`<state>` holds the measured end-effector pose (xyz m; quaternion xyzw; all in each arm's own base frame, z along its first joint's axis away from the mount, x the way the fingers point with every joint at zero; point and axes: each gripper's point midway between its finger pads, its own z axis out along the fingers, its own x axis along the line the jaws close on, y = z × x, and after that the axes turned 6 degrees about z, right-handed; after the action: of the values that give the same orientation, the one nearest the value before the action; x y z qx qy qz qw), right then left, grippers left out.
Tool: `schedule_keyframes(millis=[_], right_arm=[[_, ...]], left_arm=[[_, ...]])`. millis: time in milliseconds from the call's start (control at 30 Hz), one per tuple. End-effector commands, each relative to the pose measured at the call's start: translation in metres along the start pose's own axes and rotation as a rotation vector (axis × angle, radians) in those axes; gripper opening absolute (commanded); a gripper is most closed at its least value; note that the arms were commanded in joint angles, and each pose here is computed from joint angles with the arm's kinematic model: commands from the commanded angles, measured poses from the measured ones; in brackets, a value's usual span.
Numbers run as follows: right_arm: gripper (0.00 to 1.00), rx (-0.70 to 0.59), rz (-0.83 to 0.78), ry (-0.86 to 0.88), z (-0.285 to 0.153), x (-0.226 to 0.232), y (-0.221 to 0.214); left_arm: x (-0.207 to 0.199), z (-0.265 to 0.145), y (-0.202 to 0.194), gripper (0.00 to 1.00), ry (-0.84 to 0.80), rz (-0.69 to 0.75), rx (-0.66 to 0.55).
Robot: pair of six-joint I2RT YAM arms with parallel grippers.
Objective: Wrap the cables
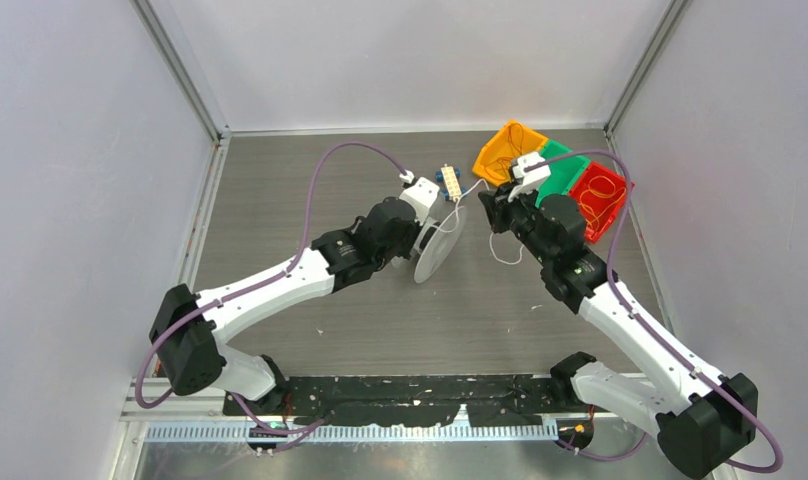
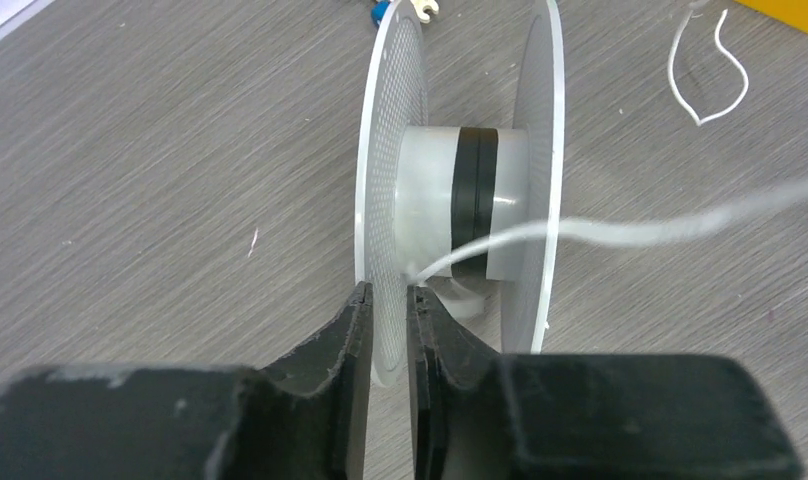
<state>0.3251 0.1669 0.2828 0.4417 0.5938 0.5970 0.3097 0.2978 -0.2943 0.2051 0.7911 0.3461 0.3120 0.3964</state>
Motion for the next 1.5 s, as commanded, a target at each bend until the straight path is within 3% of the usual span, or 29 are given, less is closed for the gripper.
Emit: schedule_keyframes(millis=[0, 267, 600, 900, 1467], right_arm=[[0.05, -0.083, -0.013, 0.076, -0.003, 0.013, 0.022], [0.06, -0.094, -0.017, 0.111, -0.008, 0.019, 0.025], [0.05, -0.062, -0.028, 0.240, 0.005, 0.045, 0.038], [0.05, 0.010, -0.028, 0.260, 0.028, 0.059, 0.046], [0.05, 0.106, -0.056, 0.188, 0.064, 0.084, 0.051]], left_arm=[[0.009, 0.002, 0.014, 0.21, 0.046, 0.006, -0.051], [0.011, 0.010, 0.006, 0.38, 0.070, 0.023, -0.027], [0.003, -0.018, 0.025, 0.63, -0.039, 0.006, -0.122], [0.010, -0.022, 0.009, 0.65, -0.087, 0.006, -0.120], [0.000, -0.024, 0.010, 0.73, -0.201, -0.020, -0.257]])
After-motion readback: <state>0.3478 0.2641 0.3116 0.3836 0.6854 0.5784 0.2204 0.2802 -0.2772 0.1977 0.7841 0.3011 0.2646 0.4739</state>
